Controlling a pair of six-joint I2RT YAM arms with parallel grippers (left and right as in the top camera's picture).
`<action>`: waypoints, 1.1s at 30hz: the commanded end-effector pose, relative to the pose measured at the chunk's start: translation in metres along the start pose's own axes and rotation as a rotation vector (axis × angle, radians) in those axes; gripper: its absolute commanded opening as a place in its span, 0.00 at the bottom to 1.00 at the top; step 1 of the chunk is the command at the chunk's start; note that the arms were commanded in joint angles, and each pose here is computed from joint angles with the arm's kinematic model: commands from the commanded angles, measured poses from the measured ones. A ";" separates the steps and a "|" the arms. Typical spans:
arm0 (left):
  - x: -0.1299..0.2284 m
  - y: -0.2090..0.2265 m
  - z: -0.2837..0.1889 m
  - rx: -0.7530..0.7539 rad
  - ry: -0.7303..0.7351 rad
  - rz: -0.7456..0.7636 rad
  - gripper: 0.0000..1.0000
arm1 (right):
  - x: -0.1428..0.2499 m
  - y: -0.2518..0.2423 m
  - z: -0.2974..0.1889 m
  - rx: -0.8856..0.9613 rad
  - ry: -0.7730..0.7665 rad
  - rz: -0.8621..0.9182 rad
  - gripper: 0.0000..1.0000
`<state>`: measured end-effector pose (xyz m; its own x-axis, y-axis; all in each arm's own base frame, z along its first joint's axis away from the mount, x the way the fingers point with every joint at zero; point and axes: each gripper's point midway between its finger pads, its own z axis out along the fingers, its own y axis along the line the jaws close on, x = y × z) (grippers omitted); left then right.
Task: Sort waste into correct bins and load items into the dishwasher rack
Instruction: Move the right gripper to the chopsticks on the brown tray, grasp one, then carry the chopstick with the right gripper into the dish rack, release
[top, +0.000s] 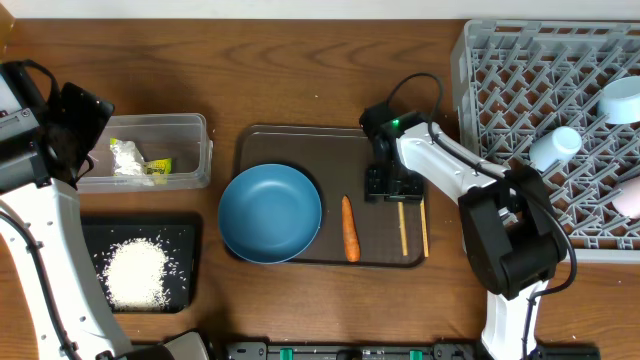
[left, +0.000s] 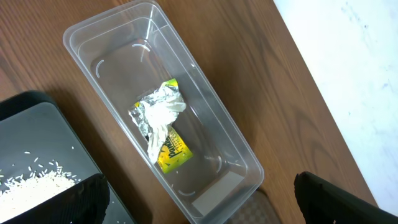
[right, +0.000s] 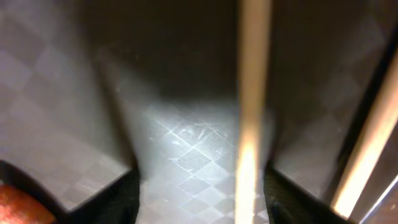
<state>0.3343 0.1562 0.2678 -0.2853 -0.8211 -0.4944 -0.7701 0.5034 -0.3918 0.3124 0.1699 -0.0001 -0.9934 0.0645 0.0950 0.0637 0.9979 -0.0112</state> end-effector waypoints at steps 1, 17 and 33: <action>-0.001 0.003 0.001 -0.012 -0.005 -0.010 0.98 | 0.003 -0.005 0.004 0.014 0.008 0.008 0.44; -0.001 0.003 0.001 -0.012 -0.005 -0.010 0.98 | -0.006 0.001 -0.007 -0.001 -0.019 -0.045 0.01; -0.001 0.003 0.001 -0.012 -0.005 -0.010 0.98 | -0.126 -0.072 -0.212 -0.113 -0.420 -0.059 0.01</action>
<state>0.3343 0.1562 0.2678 -0.2853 -0.8211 -0.4944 -0.7701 0.5034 -0.3918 0.4290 0.1287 0.1614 -0.9789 0.0311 -0.2019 0.0090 0.9940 0.1091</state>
